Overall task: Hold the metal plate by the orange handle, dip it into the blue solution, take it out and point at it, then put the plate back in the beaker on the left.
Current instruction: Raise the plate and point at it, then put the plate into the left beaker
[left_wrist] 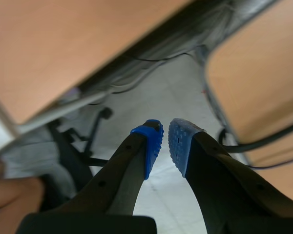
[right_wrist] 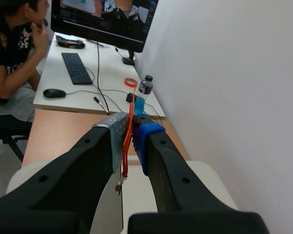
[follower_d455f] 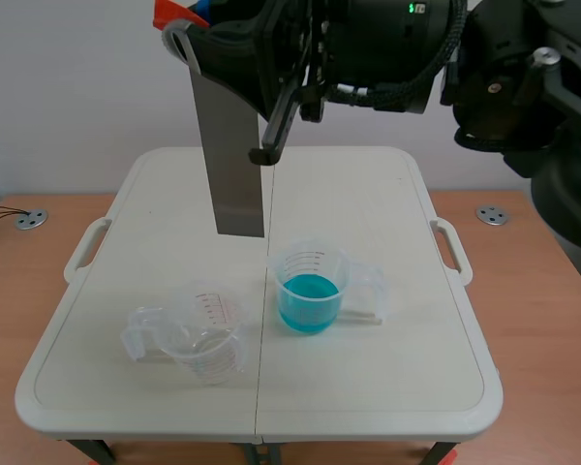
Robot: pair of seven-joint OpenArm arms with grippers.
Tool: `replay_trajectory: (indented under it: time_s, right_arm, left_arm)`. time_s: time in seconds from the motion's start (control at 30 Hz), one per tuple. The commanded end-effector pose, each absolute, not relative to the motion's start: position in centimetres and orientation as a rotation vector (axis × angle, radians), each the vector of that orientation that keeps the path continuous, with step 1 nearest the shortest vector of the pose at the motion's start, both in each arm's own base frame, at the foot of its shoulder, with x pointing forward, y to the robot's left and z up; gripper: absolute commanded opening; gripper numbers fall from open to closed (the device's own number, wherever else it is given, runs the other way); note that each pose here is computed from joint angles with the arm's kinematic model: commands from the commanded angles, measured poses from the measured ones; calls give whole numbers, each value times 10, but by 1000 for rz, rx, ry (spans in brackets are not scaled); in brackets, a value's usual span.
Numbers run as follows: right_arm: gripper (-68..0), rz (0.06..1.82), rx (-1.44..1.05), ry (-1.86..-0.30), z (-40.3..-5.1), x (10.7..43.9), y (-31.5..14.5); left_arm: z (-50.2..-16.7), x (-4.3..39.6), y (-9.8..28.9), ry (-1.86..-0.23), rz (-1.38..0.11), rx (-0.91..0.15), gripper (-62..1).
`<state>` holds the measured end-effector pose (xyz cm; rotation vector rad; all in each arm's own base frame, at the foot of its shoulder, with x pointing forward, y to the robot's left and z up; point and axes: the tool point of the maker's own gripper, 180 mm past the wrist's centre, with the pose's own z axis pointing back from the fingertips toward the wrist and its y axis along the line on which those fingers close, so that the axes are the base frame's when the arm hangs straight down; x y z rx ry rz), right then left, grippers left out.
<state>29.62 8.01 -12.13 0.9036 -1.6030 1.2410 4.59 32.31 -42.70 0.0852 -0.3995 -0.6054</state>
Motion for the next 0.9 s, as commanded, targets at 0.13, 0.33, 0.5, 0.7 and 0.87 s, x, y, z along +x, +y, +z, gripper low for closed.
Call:
replay_trajectory:
  time_s: [0.13, 0.33, 0.5, 0.7, 0.87]
  right_arm:
    - [-662, 1298, 963, -1620, -109, 282, 98]
    - [-662, 1335, 1003, -1600, -109, 271, 115]
    - [-662, 1342, 1029, -1595, -107, 265, 127]
    - [-662, 1353, 1053, -1578, -109, 259, 135]
    - [-662, 1359, 1051, -1559, -113, 258, 137]
  left_arm:
    - [-454, 25, 277, -388, -588, -17, -517]
    - [-476, 0, 239, -355, -573, -93, -517]
    - [-486, -20, 218, -317, -611, -128, -517]
    - [-488, -25, 215, -307, -611, -136, -517]
    - [-488, -25, 215, -307, -611, -136, -517]
